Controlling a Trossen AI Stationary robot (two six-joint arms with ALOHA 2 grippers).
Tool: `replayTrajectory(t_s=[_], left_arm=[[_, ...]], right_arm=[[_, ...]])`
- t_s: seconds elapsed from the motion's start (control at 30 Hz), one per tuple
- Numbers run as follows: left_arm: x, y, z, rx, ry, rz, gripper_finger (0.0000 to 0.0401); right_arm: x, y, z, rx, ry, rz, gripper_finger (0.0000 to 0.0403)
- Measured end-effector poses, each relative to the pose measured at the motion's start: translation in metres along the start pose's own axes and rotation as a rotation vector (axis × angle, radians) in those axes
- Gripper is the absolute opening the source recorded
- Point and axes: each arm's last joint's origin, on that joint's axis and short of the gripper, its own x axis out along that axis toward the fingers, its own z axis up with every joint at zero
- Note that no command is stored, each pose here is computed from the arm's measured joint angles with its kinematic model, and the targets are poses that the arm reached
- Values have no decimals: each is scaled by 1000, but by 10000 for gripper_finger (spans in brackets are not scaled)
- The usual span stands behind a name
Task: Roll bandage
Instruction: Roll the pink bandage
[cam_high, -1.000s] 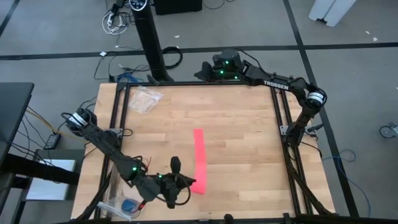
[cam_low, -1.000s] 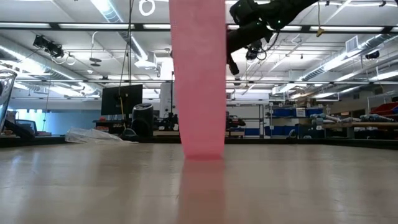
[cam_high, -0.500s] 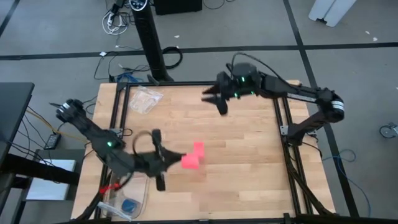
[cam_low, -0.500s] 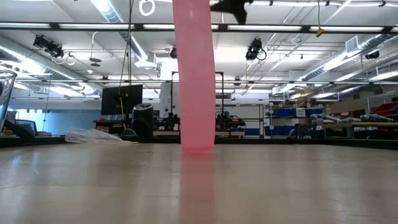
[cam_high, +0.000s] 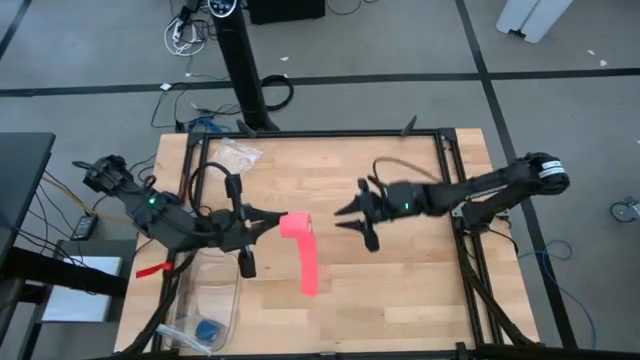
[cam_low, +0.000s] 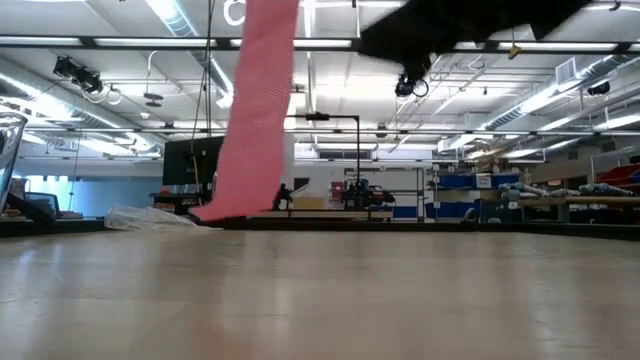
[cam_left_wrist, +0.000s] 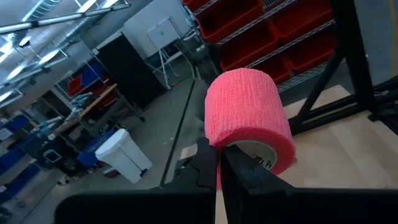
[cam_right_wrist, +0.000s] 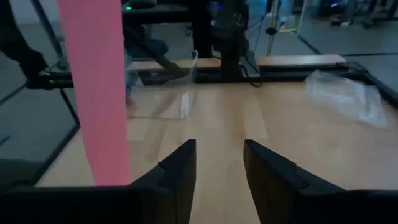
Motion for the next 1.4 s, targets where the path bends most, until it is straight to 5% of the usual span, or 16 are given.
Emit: replayTrajectory(t_s=[0.17,0.37,0.77,1.0,1.23,1.4], left_arm=[[2,12,4,4,-4,39,9],[4,26,10,0,-12,81,8],[5,38,14,20,-14,116,8],[4,39,14,27,-14,119,8],[4,39,16,27,-22,127,8],[-1,45,16,29,-18,159,8]], right_arm=[[12,18,-58,115,-120,45,121],[37,48,-88,200,-178,91,126],[78,68,-98,187,-219,-214,222],[78,60,-102,163,-201,-420,238],[83,47,-113,200,-77,-337,219],[84,46,-115,216,-55,-328,137]])
